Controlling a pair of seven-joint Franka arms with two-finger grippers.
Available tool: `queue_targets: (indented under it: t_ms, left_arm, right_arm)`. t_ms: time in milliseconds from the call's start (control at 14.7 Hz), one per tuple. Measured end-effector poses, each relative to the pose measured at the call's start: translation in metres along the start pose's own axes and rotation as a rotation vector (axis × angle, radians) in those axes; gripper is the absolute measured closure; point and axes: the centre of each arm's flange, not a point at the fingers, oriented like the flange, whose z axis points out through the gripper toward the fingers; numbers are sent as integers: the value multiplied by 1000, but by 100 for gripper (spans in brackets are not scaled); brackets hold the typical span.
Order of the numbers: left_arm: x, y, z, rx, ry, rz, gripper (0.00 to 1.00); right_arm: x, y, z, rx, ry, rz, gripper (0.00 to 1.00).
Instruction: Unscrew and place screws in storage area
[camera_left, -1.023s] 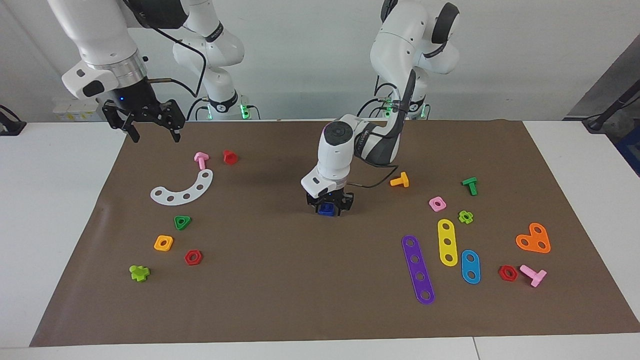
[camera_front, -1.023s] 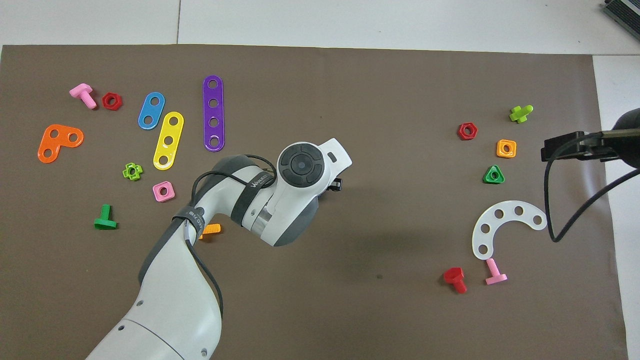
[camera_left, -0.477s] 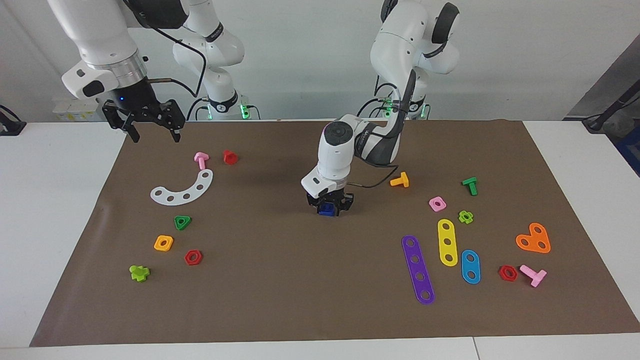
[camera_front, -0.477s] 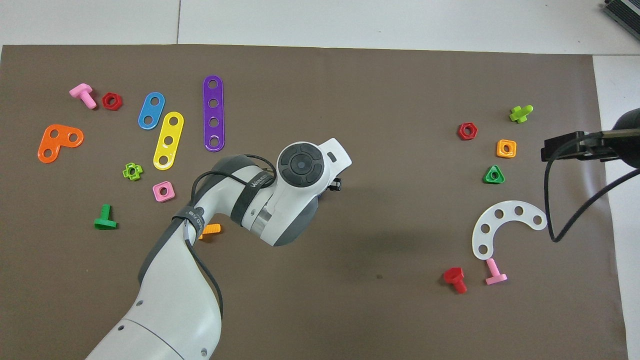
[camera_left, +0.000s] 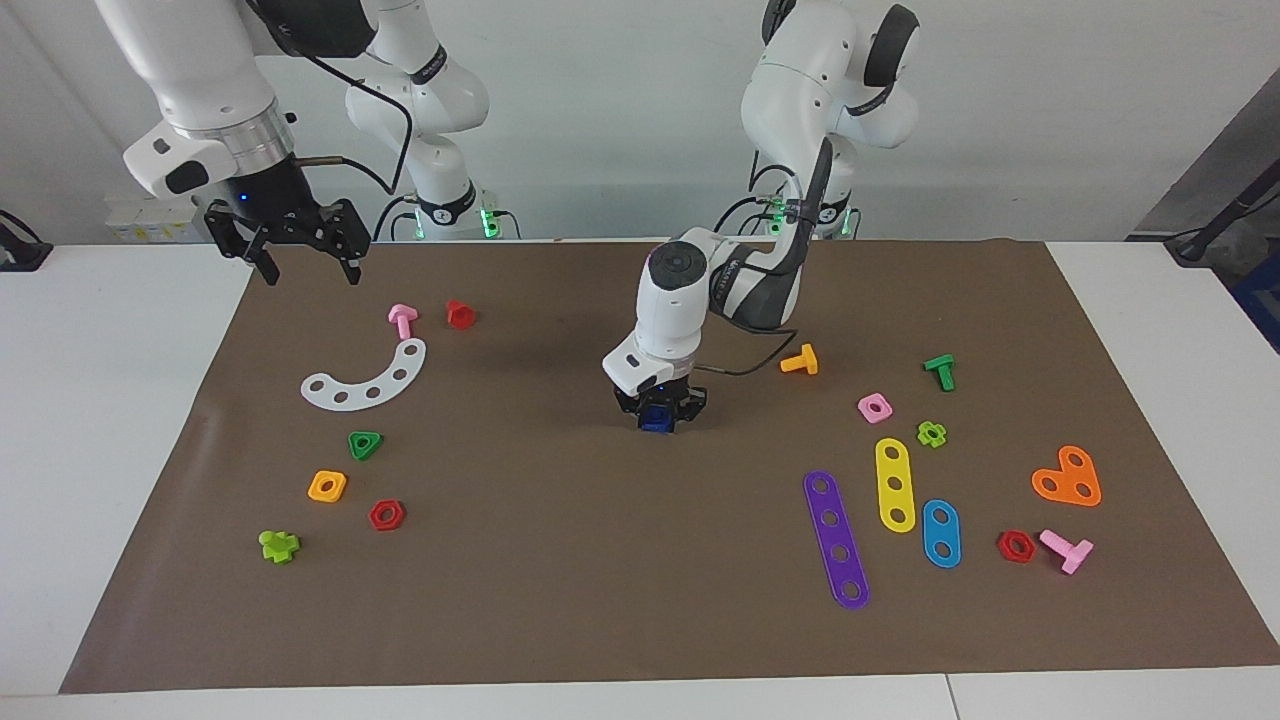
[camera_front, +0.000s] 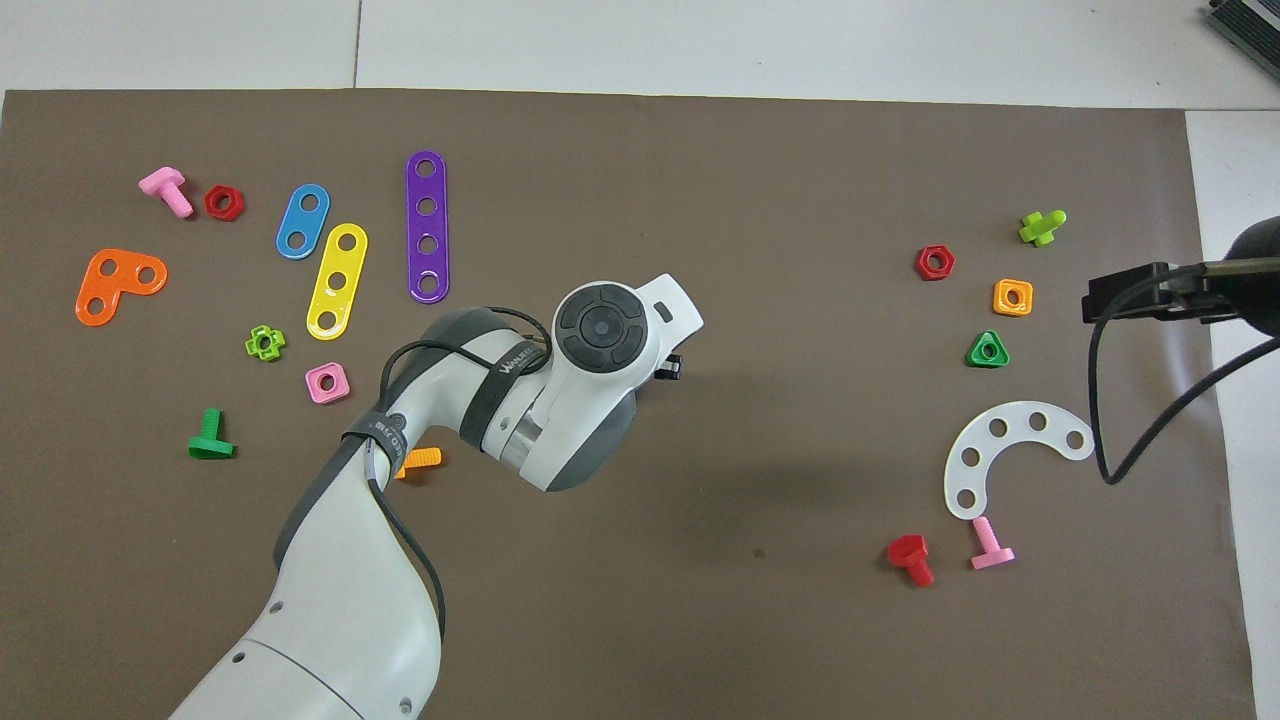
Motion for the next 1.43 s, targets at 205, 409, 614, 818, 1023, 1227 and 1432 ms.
queue_targets:
  t_ms: [205,409,614,818,1023,1227,1432]
  left_arm:
    - [0,0,0,0,0,0,52]
    - [0,-1,-1,6,-13,0,52]
    - [2,-1,-6,13,-25,-2,52]
    - [8,-2,-14,7,-20,-12,52]
    - [12,-3,-25,7,-44,-24,52]
    - [20,-6,-41,1,-72,-40,52]
    - [29,-14,-60,-22,-106,-47,52]
  right_arm:
    - [0,0,0,0,0,0,0]
    - [0,0,0,0,0,0,0]
    - [0,0,0,0,0,0,0]
    - [0,0,0,0,0,0,0]
    - [0,0,0,0,0,0,0]
    - [0,0,0,0,0,0,0]
    - [0,0,0,0,0,0,0]
